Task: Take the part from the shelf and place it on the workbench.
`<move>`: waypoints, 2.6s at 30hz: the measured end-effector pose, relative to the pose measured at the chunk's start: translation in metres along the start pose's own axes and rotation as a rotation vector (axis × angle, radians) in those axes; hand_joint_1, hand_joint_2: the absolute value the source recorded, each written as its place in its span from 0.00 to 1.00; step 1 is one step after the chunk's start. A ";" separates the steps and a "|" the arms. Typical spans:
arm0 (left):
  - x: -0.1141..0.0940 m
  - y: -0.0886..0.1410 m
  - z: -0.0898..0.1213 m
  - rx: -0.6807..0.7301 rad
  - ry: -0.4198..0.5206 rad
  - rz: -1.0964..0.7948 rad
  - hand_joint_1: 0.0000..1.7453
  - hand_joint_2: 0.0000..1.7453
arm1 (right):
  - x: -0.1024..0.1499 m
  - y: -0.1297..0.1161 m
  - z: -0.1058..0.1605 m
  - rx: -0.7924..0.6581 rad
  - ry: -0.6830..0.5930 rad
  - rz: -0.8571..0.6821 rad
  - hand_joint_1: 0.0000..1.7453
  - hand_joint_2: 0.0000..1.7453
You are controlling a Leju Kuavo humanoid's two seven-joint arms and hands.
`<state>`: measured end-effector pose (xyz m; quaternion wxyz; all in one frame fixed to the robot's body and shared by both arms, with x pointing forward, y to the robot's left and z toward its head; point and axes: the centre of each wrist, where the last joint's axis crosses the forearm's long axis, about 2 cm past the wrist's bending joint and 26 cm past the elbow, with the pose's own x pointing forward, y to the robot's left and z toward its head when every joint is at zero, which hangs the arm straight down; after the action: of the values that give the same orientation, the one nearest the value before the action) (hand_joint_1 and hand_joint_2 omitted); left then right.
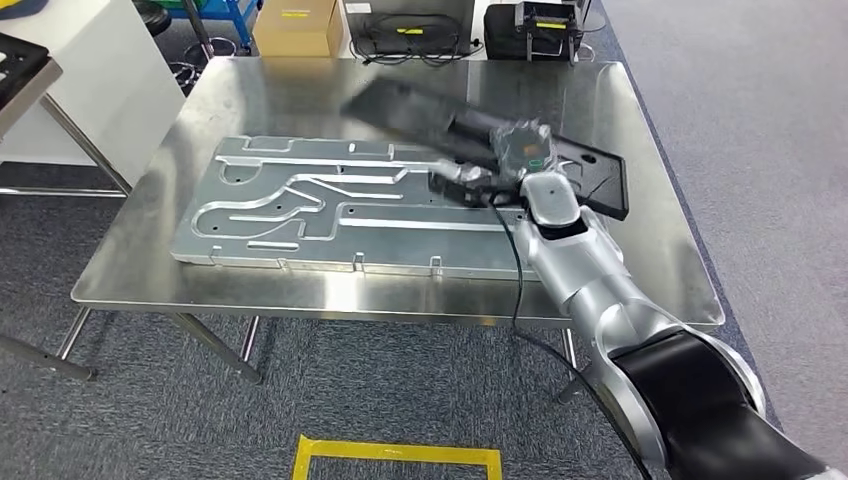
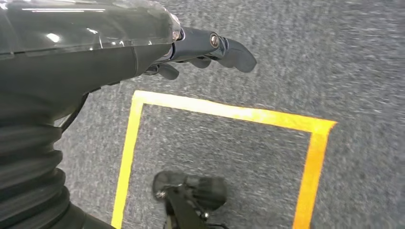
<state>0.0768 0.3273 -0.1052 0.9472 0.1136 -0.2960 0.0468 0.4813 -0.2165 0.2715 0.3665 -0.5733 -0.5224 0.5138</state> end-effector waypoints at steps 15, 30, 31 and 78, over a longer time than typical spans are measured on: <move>0.009 -0.001 -0.004 0.009 -0.102 -0.034 0.00 1.00 | 0.013 0.068 0.034 0.212 -0.205 0.098 0.97 1.00; 0.007 0.000 -0.003 0.022 -0.099 -0.084 0.00 0.00 | 0.010 0.086 0.048 0.113 -0.219 0.021 0.00 0.00; 0.007 0.000 -0.003 0.020 -0.089 -0.089 0.00 0.00 | 0.010 0.088 0.051 0.078 -0.227 0.006 0.00 0.00; -0.028 -0.011 0.016 0.032 -0.064 0.150 0.00 0.00 | -0.060 0.158 0.333 -0.325 0.155 -0.278 0.00 0.00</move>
<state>0.0468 0.3117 -0.1105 0.9291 0.1079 -0.3332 0.1185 0.1971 -0.3431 0.0644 0.3757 -0.5853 -0.6424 0.3218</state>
